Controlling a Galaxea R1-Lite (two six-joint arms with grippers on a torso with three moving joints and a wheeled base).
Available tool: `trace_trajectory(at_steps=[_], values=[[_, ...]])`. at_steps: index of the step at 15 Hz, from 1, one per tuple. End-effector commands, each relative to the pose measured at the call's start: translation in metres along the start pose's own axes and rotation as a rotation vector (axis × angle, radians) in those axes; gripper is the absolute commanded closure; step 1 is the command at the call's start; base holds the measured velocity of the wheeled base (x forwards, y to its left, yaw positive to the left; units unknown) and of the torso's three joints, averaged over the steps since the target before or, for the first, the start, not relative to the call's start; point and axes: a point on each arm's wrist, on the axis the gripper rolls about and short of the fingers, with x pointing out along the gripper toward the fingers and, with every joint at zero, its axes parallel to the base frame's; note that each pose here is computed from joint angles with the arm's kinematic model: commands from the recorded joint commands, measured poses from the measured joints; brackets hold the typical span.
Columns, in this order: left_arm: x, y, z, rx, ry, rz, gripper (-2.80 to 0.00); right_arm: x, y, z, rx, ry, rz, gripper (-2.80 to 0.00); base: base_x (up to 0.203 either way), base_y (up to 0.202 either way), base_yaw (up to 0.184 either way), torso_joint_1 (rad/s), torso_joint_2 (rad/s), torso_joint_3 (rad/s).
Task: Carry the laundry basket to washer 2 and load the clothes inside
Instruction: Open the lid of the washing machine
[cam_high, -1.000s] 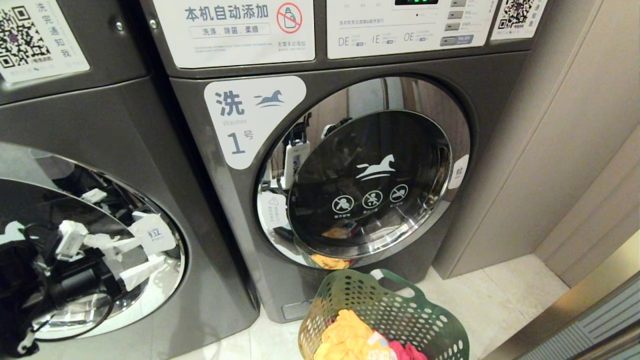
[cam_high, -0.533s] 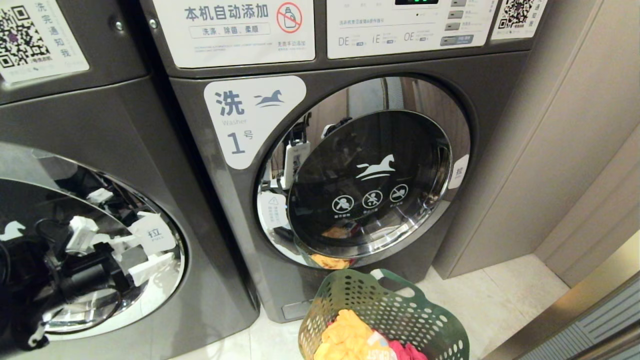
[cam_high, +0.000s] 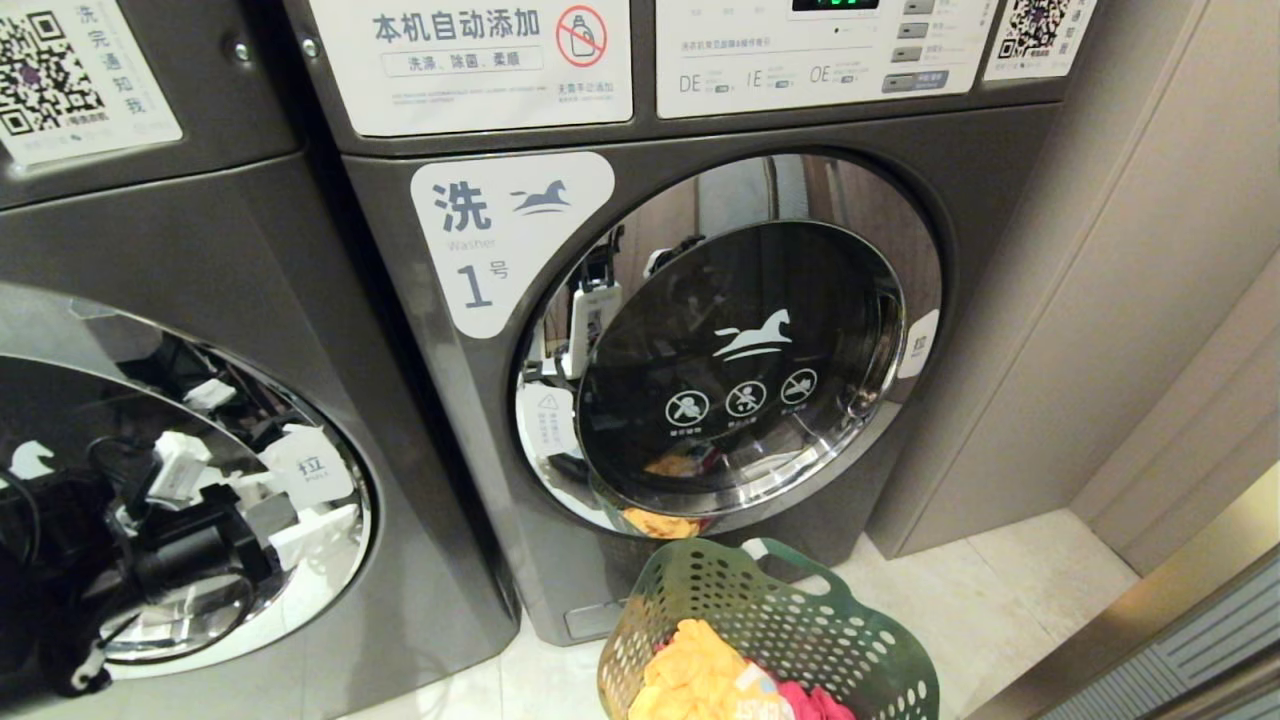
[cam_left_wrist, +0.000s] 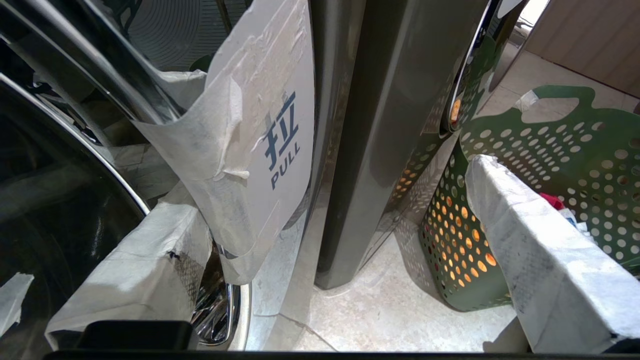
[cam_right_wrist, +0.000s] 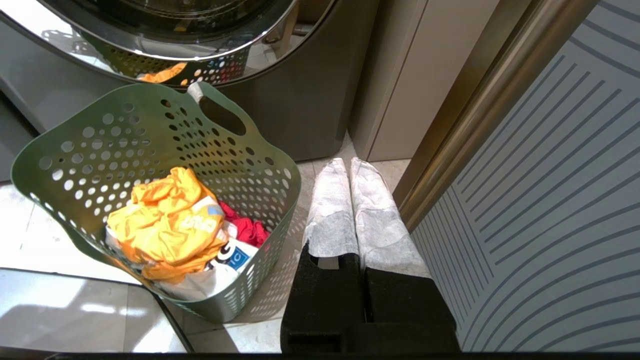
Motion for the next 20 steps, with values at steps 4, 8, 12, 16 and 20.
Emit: trace_trajectory(at_steps=[4, 8, 12, 16, 20], values=[[0.004, -0.004, 0.003, -0.027, -0.009, -0.034, -2.80, 0.000, 0.000, 0.000, -0.001, 0.003, 0.002, 0.00, 0.000, 0.000, 0.000, 0.000, 0.00, 0.000], [0.000, -0.014, 0.002, -0.051, -0.023, -0.128, -2.80, 0.000, 0.000, 0.000, -0.001, 0.002, 0.001, 0.00, 0.000, 0.000, 0.000, 0.000, 0.00, 0.000], [-0.010, -0.032, -0.001, -0.104, -0.029, -0.213, -2.80, 0.000, 0.000, 0.000, -0.001, 0.002, 0.001, 0.00, 0.000, 0.000, 0.000, 0.000, 0.00, 0.000], [-0.019, -0.038, -0.001, -0.112, -0.036, -0.230, -2.80, 0.000, 0.000, 0.000, -0.001, 0.003, 0.001, 0.00, 0.000, 0.000, 0.000, 0.000, 0.00, 0.000], [-0.047, -0.032, -0.008, -0.140, -0.033, -0.126, -2.80, 0.000, 0.000, 0.000, -0.001, 0.003, 0.002, 0.00, 0.000, 0.000, 0.000, 0.000, 0.00, 0.000]])
